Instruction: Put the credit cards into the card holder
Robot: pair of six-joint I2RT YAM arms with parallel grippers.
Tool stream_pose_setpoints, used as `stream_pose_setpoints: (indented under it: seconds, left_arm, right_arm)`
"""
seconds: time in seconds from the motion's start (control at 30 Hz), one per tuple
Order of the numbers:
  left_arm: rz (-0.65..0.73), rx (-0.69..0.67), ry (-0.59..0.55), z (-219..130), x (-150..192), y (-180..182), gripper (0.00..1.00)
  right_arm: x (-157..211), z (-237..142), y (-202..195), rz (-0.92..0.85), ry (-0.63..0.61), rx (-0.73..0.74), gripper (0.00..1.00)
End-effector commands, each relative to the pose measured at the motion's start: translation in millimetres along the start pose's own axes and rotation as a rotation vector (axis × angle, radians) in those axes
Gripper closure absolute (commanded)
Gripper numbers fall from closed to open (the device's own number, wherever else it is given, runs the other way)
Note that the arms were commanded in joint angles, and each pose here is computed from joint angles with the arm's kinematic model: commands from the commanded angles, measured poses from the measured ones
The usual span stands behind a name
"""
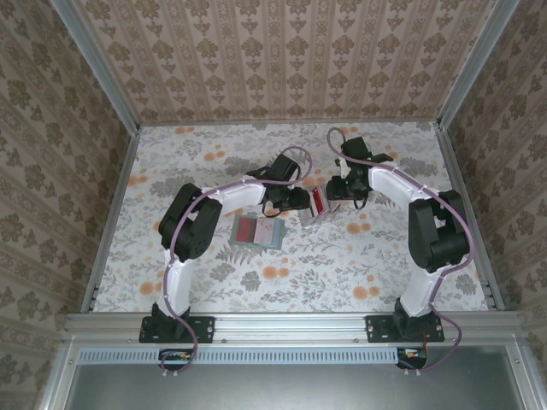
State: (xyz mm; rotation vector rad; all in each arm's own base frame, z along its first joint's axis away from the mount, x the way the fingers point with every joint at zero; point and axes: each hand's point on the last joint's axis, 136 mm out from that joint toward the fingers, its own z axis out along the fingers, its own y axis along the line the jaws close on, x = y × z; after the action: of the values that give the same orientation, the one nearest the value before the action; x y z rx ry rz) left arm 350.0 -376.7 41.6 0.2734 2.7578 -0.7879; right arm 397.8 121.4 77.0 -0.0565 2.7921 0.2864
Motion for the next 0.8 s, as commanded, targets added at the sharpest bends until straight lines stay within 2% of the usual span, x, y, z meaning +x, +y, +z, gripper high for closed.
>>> stream_pose_setpoints:
  seconds: [0.0,0.27,0.53,0.7,0.77]
  left_arm:
    - [-0.033,-0.078,0.072,8,20,25,0.58]
    - [-0.041,-0.080,0.079,11,24,28,0.58]
    - [-0.040,-0.076,0.082,12,25,27,0.58]
    - [-0.044,-0.075,0.082,13,25,28,0.58]
    - [-0.043,-0.074,0.082,13,25,27,0.58]
  right_arm:
    - [2,0,-5,-0.021,0.022,0.042,0.52]
    - [-7,-20,-12,-0.008,-0.037,0.069,0.54]
    - [-4,-24,-14,-0.002,-0.038,0.069,0.56]
    - [-1,-21,-6,-0.002,-0.028,0.018,0.67]
    - [-1,-20,-3,-0.001,-0.026,0.003,0.74]
